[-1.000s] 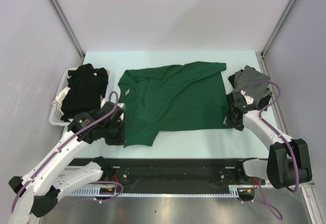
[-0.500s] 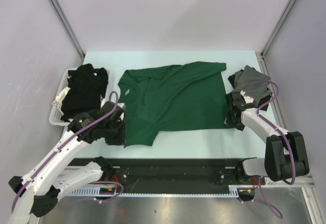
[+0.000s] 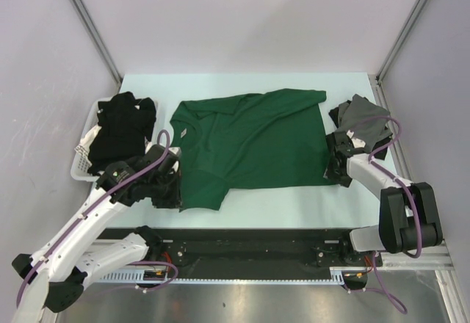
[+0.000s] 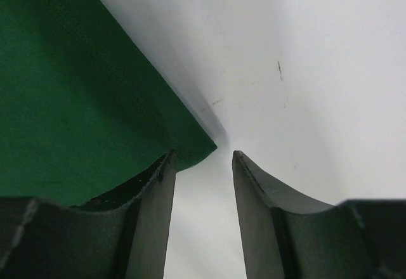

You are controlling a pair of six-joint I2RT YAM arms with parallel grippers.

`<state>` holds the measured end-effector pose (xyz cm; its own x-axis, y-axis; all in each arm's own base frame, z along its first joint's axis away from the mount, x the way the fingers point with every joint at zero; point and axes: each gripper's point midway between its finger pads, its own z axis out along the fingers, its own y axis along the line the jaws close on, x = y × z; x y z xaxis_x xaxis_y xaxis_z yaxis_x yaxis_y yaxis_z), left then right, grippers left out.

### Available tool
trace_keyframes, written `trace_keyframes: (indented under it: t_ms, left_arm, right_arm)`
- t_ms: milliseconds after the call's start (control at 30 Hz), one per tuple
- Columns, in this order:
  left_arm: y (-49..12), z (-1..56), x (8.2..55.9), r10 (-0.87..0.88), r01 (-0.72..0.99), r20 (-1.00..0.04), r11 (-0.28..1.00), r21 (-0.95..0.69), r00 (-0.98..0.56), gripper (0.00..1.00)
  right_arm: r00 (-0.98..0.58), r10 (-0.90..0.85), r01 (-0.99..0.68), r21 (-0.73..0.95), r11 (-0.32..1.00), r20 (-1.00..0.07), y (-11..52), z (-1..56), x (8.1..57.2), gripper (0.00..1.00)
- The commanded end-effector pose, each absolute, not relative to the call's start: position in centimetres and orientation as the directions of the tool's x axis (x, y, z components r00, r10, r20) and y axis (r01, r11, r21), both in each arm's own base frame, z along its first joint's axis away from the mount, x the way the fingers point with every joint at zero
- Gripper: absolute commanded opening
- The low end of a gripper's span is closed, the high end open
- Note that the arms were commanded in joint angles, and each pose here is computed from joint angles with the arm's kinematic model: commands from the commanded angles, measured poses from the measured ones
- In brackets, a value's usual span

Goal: Fold and stack the t-shirts

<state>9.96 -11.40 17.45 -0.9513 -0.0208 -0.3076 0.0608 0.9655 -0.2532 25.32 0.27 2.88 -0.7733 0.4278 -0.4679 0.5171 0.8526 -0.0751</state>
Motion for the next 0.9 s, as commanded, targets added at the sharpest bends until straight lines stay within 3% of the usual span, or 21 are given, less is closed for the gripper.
trace_keyframes:
  t_ms: [0,267,633,867]
  left_arm:
    - [-10.3,18.2,7.8,-0.012,0.041,-0.226,0.973,-0.228,-0.974,0.00]
    - [-10.5,18.5,7.8,-0.019,0.036,-0.224,0.970,-0.239,-0.974,0.00]
    - [-10.6,18.7,8.1,-0.026,0.030,-0.233,0.972,-0.234,-0.972,0.00]
    - [-10.5,19.8,9.0,-0.064,0.003,-0.278,0.972,-0.235,-0.958,0.00]
  right_arm:
    - [-0.768,0.434,0.525,-0.075,0.848,-0.470,0.2,2.4,25.7,0.45]
    - [-0.783,0.439,0.520,-0.077,0.850,-0.440,0.5,1.5,25.4,0.41]
    - [-0.787,0.435,0.509,-0.063,0.858,-0.438,0.6,1.6,25.6,0.14]
    - [-0.773,0.422,0.498,-0.041,0.866,-0.473,0.3,3.3,25.7,0.05]
